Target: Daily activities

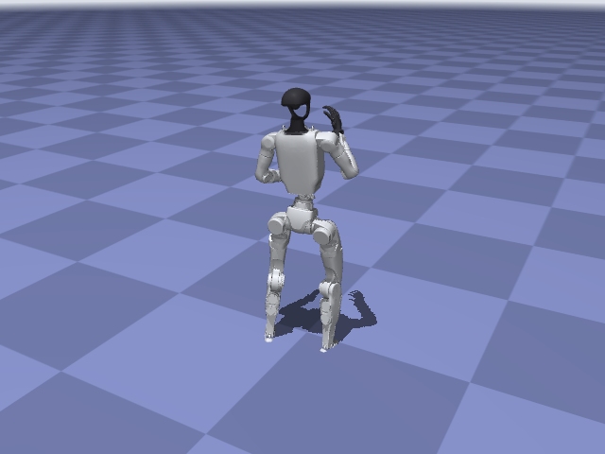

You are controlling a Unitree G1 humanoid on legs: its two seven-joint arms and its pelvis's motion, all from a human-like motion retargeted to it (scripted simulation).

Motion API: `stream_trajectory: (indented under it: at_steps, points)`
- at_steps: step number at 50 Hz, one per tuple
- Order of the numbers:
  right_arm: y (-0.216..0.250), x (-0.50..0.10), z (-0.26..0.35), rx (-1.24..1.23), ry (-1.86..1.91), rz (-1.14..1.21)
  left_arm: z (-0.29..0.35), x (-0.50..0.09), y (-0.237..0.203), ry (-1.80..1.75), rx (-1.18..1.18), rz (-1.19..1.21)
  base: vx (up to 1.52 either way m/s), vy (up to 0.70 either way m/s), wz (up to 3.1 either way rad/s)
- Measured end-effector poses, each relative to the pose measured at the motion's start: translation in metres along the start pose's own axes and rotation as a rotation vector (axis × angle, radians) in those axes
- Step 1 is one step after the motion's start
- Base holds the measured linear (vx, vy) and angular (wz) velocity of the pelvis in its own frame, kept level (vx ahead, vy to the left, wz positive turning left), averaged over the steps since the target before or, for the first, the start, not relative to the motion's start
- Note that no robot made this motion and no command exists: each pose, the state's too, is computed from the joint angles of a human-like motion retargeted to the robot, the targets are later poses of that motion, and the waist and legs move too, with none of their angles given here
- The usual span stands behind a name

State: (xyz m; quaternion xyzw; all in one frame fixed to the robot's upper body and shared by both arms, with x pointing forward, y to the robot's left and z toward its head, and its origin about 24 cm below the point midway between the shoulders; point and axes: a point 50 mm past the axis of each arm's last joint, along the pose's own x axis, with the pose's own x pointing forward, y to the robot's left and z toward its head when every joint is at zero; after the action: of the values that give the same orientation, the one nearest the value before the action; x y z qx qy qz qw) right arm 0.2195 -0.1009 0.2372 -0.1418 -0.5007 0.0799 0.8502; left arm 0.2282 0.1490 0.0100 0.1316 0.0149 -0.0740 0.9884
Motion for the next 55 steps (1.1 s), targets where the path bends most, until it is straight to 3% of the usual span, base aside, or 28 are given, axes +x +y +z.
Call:
stream_trajectory:
  at_steps: [7,13,22,30,34,38,45,50,55]
  points:
    - [0.025,-0.085,-0.080,0.147,0.595,0.093,0.115,0.033,0.027,-0.519,0.138,0.152,0.00,0.00,0.00]
    - [0.055,-0.148,-0.112,0.300,0.940,0.105,0.210,0.025,0.026,-0.968,0.284,0.295,0.00,0.00,0.00]
    - [0.075,-0.154,-0.118,0.480,0.991,0.179,0.240,0.009,-0.009,-1.164,0.471,0.138,0.00,0.00,0.00]
    - [0.079,-0.170,-0.118,0.623,1.064,0.109,0.253,-0.003,-0.016,-1.253,0.455,0.124,0.00,0.00,0.00]
    - [0.063,-0.162,-0.116,0.624,1.022,-0.043,0.231,0.003,-0.016,-1.147,0.425,0.097,0.00,0.00,0.00]
    - [0.029,-0.097,-0.097,0.577,0.696,-0.167,0.162,0.020,-0.017,-0.817,0.478,0.003,0.00,0.00,0.00]
    - [-0.022,0.024,0.021,0.483,-0.166,-0.247,0.012,0.007,-0.023,-0.180,0.584,-0.176,0.02,0.01,0.03]
    - [-0.035,0.039,0.073,0.481,-0.458,-0.295,-0.018,-0.004,-0.022,-0.072,0.611,-0.175,0.02,0.01,0.11]
    - [-0.040,0.036,0.084,0.453,-0.515,-0.319,-0.022,-0.006,-0.019,-0.060,0.619,-0.150,0.01,0.00,0.07]
